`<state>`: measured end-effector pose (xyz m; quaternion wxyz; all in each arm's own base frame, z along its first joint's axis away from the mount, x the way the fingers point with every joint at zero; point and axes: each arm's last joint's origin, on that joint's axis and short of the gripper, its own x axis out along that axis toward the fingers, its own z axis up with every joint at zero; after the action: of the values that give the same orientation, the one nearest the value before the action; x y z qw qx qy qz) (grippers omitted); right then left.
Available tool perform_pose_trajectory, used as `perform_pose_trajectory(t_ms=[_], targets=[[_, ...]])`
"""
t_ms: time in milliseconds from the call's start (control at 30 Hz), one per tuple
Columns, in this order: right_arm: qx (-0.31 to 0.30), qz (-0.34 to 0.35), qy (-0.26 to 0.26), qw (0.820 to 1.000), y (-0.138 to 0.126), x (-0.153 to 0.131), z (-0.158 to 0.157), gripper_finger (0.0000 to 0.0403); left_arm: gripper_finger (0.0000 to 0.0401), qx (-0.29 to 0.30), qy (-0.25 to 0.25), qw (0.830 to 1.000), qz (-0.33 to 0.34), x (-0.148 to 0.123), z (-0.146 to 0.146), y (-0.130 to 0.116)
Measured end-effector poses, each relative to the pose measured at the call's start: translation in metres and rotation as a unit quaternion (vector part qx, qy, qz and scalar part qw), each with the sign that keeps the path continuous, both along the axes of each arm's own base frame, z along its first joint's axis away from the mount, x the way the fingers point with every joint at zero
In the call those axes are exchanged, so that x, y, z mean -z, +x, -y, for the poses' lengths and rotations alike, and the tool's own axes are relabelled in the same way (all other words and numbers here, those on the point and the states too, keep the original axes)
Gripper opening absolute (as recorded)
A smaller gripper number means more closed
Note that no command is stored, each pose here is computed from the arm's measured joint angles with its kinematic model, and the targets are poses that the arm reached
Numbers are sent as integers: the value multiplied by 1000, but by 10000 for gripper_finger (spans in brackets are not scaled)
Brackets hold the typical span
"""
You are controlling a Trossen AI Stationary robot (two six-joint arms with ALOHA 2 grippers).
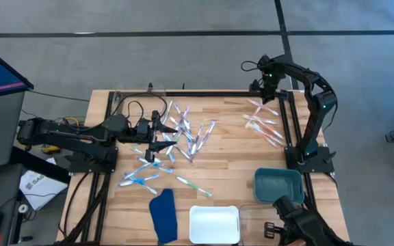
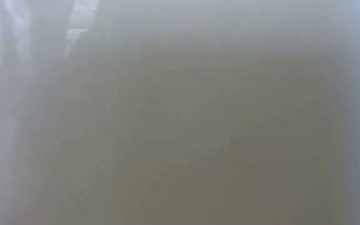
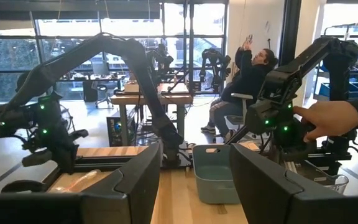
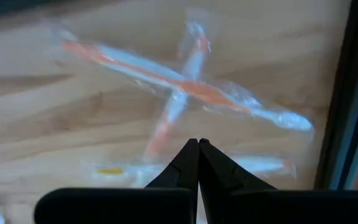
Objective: Pick & Place Toothbrushes
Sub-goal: Adjust the orange toothbrushes
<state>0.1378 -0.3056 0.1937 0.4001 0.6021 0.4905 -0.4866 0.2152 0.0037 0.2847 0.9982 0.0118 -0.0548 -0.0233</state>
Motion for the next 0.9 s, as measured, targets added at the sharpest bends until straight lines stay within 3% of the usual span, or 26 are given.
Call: perform_pose_trajectory(t_ms=[100,367,900], targets=[[6,-21,20,1000,-6,1,-2,0,186,0,0,1000,0,0,0,0],[11,-21,12,1000,-6,2,0,0,186,0,0,1000,0,0,0,0],[-76,17,-43,996,22,4,0,0,186,0,1,1000,0,0,0,0]])
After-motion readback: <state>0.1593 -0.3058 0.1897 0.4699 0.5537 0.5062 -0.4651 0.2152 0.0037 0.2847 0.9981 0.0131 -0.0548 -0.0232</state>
